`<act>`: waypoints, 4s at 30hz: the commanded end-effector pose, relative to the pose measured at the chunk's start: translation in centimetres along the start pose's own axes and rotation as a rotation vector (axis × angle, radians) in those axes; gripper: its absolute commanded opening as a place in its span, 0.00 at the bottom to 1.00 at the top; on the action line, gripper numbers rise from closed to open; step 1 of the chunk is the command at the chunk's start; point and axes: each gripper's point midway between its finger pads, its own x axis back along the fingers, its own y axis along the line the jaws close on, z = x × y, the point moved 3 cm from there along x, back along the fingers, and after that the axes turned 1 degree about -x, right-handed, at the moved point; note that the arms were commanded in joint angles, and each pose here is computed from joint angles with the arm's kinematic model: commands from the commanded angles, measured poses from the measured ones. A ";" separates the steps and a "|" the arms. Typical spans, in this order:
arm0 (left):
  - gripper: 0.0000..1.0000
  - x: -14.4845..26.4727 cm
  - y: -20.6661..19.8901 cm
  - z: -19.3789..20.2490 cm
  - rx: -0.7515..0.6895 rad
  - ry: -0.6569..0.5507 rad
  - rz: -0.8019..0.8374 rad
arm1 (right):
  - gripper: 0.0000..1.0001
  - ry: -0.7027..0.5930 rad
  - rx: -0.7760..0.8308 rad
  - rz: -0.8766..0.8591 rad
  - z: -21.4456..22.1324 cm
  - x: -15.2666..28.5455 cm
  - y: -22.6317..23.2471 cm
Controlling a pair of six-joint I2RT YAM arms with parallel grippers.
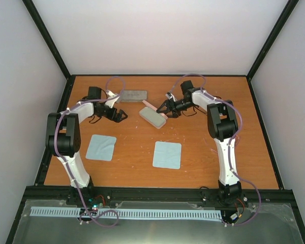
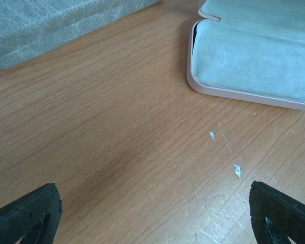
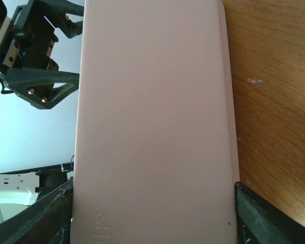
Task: Organize the sunglasses
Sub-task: Place the sunglasses case at the center of the board, then adjust the sunglasses case at the center of the board.
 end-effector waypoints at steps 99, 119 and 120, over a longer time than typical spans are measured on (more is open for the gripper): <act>1.00 0.7 -1.9 -0.7 -0.130 -0.008 0.050 | 0.42 0.393 1.321 1.145 -1.1 1.2 0.5; 0.86 0.4 -7.1 -4.1 -0.226 -0.044 0.133 | 0.51 -0.303 0.914 1.223 1.8 8.1 8.1; 0.83 0.2 -7.8 -4.3 -0.235 -0.042 0.143 | 0.37 -0.375 0.811 1.236 1.9 9.1 7.9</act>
